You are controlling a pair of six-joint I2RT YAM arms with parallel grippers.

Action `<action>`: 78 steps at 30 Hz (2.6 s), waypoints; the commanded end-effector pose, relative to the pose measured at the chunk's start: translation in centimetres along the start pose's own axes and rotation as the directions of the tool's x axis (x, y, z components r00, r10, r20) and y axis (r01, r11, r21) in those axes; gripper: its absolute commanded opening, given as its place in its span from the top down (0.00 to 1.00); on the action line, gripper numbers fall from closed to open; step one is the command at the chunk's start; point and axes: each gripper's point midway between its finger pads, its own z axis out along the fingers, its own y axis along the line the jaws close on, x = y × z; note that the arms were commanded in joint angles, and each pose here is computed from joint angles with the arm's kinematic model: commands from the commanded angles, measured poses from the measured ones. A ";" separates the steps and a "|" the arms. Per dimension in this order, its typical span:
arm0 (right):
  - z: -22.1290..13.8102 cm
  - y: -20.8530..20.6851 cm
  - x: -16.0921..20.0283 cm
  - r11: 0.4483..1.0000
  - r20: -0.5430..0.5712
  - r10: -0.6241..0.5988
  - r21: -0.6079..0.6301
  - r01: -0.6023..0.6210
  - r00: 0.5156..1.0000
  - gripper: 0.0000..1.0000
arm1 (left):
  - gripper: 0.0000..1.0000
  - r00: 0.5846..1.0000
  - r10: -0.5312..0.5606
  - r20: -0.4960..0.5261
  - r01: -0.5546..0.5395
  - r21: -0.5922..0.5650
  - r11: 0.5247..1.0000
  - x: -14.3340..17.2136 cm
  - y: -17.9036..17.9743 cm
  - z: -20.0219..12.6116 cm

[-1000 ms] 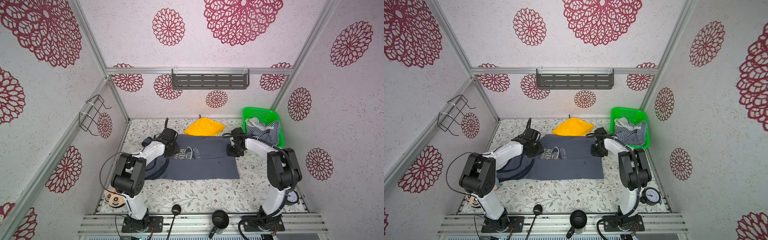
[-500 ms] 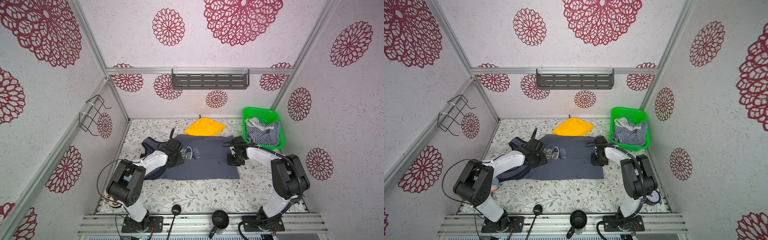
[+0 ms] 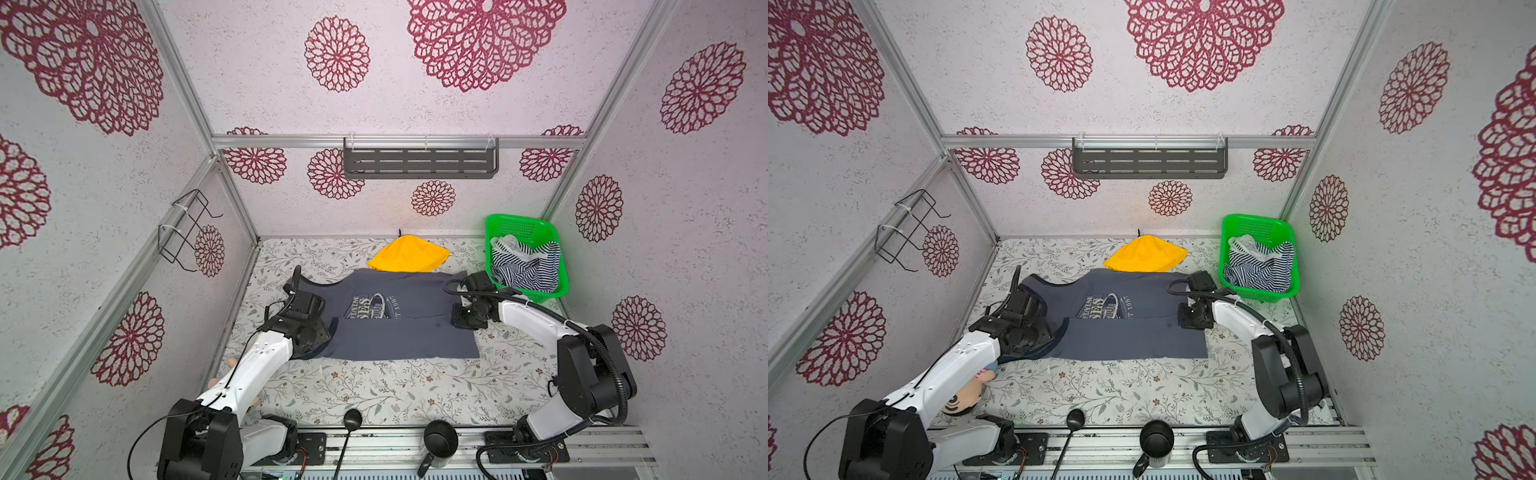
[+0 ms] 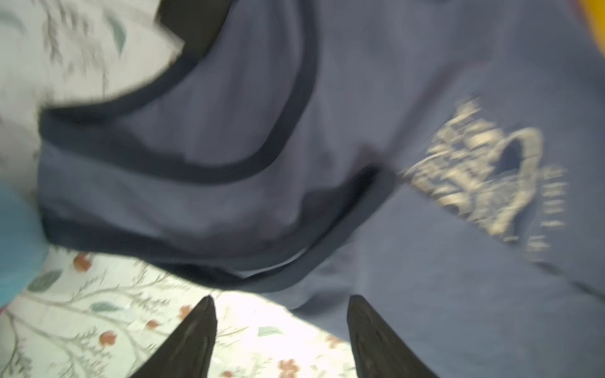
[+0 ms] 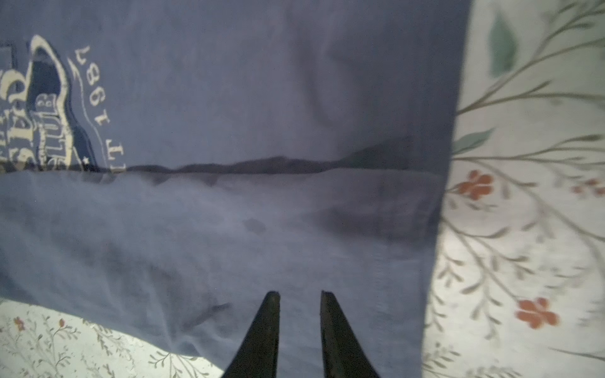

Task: Fold and stack tank tops
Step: Smooth out the tank top at the center of the table, then fold the tank top at the center of the table.

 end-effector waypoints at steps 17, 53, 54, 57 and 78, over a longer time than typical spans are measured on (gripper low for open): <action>2.3 -7.6 5.0 0.978 -0.109 0.138 0.172 -0.118 0.984 0.78 | 0.34 0.985 -0.154 -0.077 0.149 -0.069 0.986 -0.3 4.2 4.8; 4.8 -7.6 -23.7 0.973 0.301 0.045 0.201 -0.110 0.953 0.48 | 0.40 0.991 0.129 -0.048 -0.093 0.452 0.887 -15.7 -26.9 13.5; 5.1 -7.6 -23.8 0.973 0.296 0.046 0.203 -0.110 0.954 0.49 | 0.45 0.991 0.127 -0.050 -0.091 0.457 0.885 -15.7 -27.0 13.3; 5.4 -7.4 -24.2 0.976 0.298 0.038 0.195 -0.099 0.954 0.69 | 0.66 0.991 0.130 -0.041 -0.094 0.484 0.870 -15.8 -27.3 12.5; -3.5 -2.8 -20.4 0.937 0.494 -0.348 0.148 0.317 0.797 1.00 | 0.92 0.965 0.198 0.172 -0.256 0.463 0.848 -15.7 -24.1 5.2</action>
